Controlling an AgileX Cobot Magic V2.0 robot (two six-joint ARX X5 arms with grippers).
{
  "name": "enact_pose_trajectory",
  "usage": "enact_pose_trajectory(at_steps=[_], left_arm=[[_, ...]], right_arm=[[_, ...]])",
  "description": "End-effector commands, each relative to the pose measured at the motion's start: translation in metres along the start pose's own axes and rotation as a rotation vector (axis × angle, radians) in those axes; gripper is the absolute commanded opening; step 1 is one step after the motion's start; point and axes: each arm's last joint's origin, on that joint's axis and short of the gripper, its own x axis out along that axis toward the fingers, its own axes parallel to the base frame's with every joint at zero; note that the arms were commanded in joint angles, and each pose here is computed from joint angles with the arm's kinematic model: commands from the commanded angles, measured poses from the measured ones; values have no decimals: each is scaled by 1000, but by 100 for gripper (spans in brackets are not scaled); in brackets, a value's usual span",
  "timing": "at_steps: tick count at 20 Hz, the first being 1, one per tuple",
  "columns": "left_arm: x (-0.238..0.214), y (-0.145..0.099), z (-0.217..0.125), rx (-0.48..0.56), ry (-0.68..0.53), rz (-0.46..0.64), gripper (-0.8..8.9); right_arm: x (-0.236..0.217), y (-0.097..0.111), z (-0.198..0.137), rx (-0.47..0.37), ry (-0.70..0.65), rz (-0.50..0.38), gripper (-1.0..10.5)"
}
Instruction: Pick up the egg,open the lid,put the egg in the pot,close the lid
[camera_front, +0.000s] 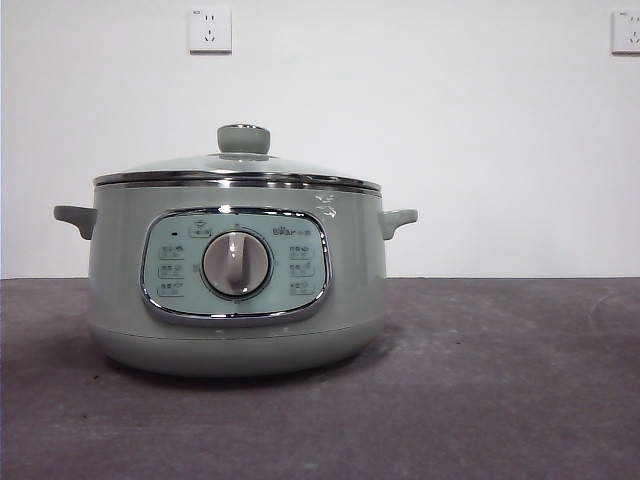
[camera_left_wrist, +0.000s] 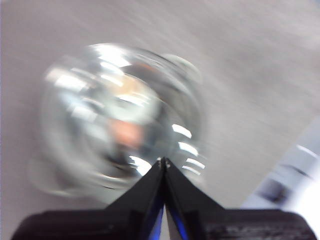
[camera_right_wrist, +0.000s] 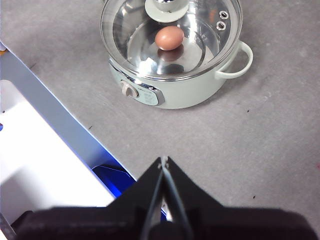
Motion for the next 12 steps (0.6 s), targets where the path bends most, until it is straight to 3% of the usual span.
enact_pose_trajectory(at_steps=[1, 4, 7, 9, 12], left_arm=[[-31, 11, -1, 102, -214, 114, -3], [-62, 17, -20, 140, -517, 244, -4], [-62, 20, -62, 199, -695, 445, -3], [-44, 24, -97, 191, -729, 538, -3], [-5, 30, -152, 159, -686, 558, -3]], right_arm=[[-1, 0, 1, 9, -11, -1, 0], [-1, 0, 1, 9, -11, -2, 0], [-1, 0, 1, 9, -11, -2, 0], [-1, 0, 1, 9, -11, -2, 0], [-1, 0, 0, 9, -12, -2, 0]])
